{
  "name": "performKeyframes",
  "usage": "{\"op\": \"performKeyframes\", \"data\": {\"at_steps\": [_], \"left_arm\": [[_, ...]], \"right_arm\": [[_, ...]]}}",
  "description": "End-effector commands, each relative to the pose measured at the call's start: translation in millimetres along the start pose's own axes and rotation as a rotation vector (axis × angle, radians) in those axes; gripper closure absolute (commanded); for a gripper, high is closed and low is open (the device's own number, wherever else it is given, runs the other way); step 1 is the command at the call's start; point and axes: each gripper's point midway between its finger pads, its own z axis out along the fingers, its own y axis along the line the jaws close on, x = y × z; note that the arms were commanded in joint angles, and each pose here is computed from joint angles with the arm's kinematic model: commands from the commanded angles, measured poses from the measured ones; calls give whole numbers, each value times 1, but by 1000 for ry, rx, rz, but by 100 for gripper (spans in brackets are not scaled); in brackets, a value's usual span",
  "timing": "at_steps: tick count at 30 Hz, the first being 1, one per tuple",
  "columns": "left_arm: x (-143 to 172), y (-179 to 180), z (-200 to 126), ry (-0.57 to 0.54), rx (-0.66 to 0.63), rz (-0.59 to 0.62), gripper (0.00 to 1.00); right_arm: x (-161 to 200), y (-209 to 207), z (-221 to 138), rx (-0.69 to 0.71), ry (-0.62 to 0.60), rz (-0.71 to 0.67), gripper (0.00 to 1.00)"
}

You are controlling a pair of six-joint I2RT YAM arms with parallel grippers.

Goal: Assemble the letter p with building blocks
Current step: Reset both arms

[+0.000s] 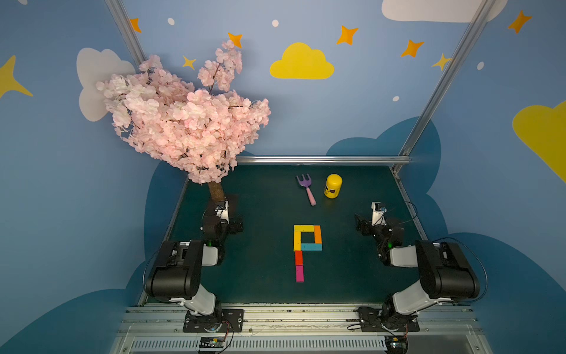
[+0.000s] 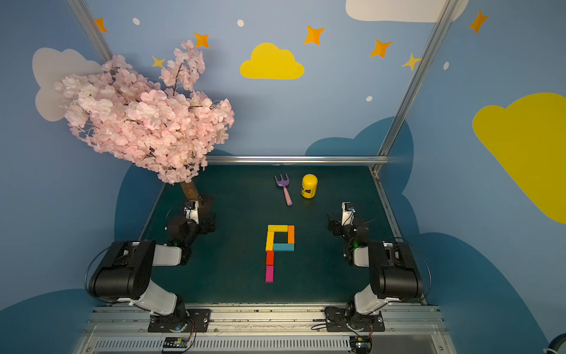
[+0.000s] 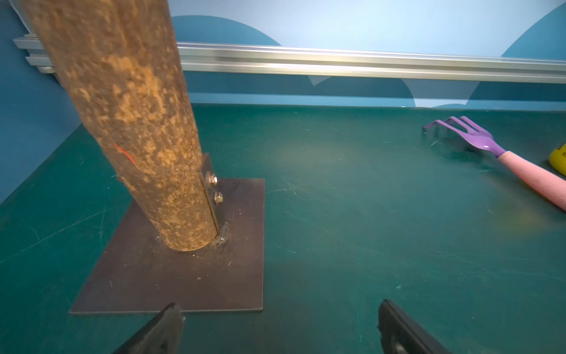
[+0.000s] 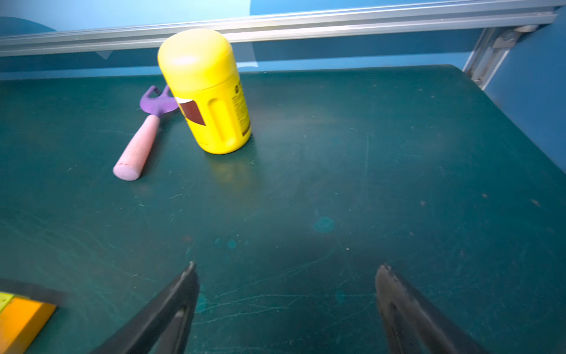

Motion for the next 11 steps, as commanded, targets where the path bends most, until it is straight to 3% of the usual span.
{"op": "performKeyframes", "data": {"at_steps": [1, 11], "left_arm": [[-2, 5, 1, -1, -22, -2, 0], [-2, 5, 0, -1, -22, -2, 0]], "right_arm": [[-11, -2, 2, -4, -23, -14, 9], [-11, -4, 2, 7, -22, -2, 10]]}}
